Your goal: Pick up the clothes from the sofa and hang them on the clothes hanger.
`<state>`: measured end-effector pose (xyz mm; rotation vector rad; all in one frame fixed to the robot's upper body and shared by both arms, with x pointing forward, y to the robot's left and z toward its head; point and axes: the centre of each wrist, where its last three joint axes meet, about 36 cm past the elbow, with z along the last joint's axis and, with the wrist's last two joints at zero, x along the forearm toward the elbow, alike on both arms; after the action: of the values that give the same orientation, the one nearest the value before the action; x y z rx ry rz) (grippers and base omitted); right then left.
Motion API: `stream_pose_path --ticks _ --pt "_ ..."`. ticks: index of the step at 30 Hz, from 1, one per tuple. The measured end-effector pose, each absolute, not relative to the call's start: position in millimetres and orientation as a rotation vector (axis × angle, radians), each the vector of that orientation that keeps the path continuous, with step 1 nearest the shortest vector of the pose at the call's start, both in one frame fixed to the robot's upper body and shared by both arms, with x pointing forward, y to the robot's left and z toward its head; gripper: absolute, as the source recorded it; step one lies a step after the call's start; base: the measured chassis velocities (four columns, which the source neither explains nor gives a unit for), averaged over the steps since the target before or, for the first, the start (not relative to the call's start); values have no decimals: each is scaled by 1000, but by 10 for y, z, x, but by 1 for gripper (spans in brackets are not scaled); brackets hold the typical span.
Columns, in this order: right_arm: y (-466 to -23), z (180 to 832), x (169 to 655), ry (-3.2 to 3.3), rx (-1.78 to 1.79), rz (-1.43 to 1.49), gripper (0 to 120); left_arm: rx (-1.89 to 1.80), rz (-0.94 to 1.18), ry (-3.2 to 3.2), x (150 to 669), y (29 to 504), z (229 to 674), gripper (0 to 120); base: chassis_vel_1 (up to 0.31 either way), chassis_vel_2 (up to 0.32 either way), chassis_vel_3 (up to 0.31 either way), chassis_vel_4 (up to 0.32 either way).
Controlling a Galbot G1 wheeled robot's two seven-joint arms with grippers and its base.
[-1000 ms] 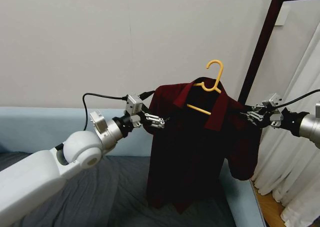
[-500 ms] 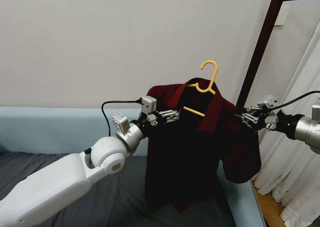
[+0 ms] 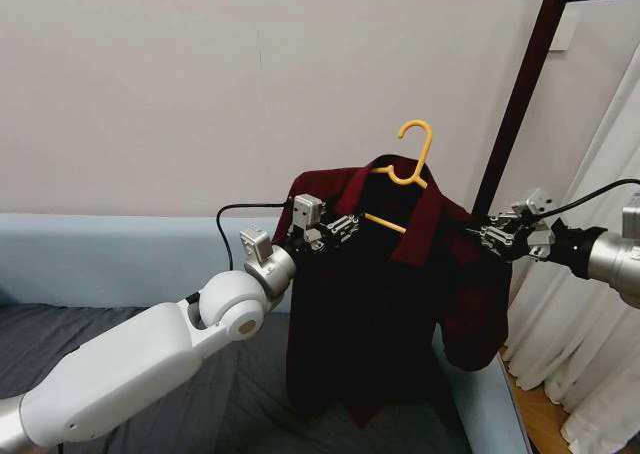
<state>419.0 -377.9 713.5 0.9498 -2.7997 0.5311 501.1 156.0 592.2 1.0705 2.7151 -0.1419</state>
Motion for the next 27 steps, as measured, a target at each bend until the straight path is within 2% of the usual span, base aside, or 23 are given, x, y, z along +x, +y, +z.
stream_pose_path --ticks 3,4,10,27 --pt "-3785 7113 4192 -2801 948 529 8 1071 -143 2713 5011 1557 5922 22 0 0 0 0" --pt "-3785 7113 4192 -2801 948 529 8 1071 -143 2713 5011 1557 5922 22 0 0 0 0" --pt "-3793 7094 4196 -2804 943 532 8 1074 -148 2702 5003 1544 5926 0 0 0 0 0" --pt "-3765 7029 4178 -2807 939 545 8 1154 -167 2614 4890 1394 6125 0 0 0 0 0"
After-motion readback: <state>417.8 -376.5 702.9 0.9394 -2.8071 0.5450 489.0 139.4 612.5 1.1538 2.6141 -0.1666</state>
